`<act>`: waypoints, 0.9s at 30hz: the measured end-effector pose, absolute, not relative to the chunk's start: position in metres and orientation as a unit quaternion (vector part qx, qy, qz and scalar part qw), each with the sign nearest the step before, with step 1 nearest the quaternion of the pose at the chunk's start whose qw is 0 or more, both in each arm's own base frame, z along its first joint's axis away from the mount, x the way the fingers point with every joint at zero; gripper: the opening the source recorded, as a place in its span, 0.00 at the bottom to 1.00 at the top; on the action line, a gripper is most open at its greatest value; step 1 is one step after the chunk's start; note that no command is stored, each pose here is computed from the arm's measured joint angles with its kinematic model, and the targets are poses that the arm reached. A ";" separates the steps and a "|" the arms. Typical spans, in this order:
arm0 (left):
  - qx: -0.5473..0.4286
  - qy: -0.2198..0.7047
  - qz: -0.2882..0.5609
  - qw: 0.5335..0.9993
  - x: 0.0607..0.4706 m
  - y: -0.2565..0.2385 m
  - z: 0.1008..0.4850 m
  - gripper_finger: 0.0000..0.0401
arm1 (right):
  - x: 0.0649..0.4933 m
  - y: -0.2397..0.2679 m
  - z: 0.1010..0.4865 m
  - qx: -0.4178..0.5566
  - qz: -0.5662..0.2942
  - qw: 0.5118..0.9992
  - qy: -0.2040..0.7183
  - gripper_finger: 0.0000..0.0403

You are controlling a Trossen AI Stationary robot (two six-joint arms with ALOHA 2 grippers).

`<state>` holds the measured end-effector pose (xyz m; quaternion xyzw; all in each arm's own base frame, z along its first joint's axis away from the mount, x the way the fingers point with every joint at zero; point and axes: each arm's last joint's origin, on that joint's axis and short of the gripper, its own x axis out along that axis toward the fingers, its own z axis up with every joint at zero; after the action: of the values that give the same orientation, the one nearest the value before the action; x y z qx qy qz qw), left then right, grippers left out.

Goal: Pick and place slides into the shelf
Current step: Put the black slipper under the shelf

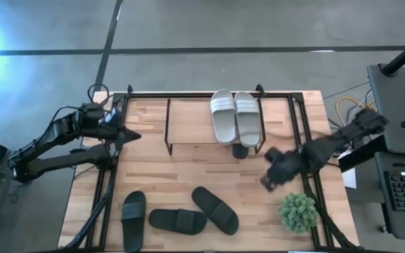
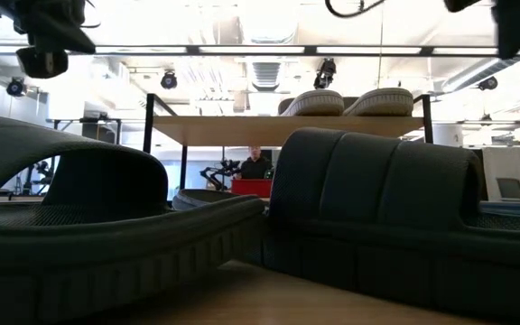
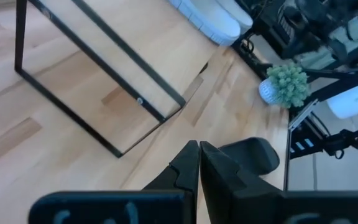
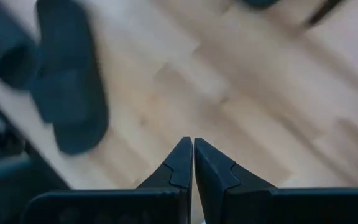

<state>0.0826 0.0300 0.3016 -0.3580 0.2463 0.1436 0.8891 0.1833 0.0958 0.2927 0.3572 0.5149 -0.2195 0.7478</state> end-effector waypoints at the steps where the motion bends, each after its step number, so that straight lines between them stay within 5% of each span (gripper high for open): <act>1: -0.359 0.250 0.145 0.887 0.082 0.030 0.301 0.00 | 0.186 0.106 0.289 0.348 -0.208 0.751 0.521 0.02; 9: -0.369 0.267 0.147 0.878 0.083 0.030 0.298 0.00 | 0.195 0.155 0.261 0.335 -0.192 0.744 0.545 0.02; 16: -0.399 0.277 0.130 0.864 0.087 0.030 0.296 0.00 | 0.204 0.197 0.264 0.378 -0.060 0.777 0.500 0.02; 22: -0.401 0.294 0.132 0.857 0.084 0.028 0.294 0.00 | 0.203 0.214 0.253 0.432 -0.089 0.747 0.498 0.04; 27: -0.380 0.332 0.129 0.854 0.078 0.026 0.288 0.00 | 0.213 0.231 0.240 0.483 -0.103 0.730 0.472 0.15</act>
<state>0.0777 0.0257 0.2881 -0.3803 0.3316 0.1290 0.8537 0.2134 0.2313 0.2395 0.4833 0.4723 -0.1031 0.7299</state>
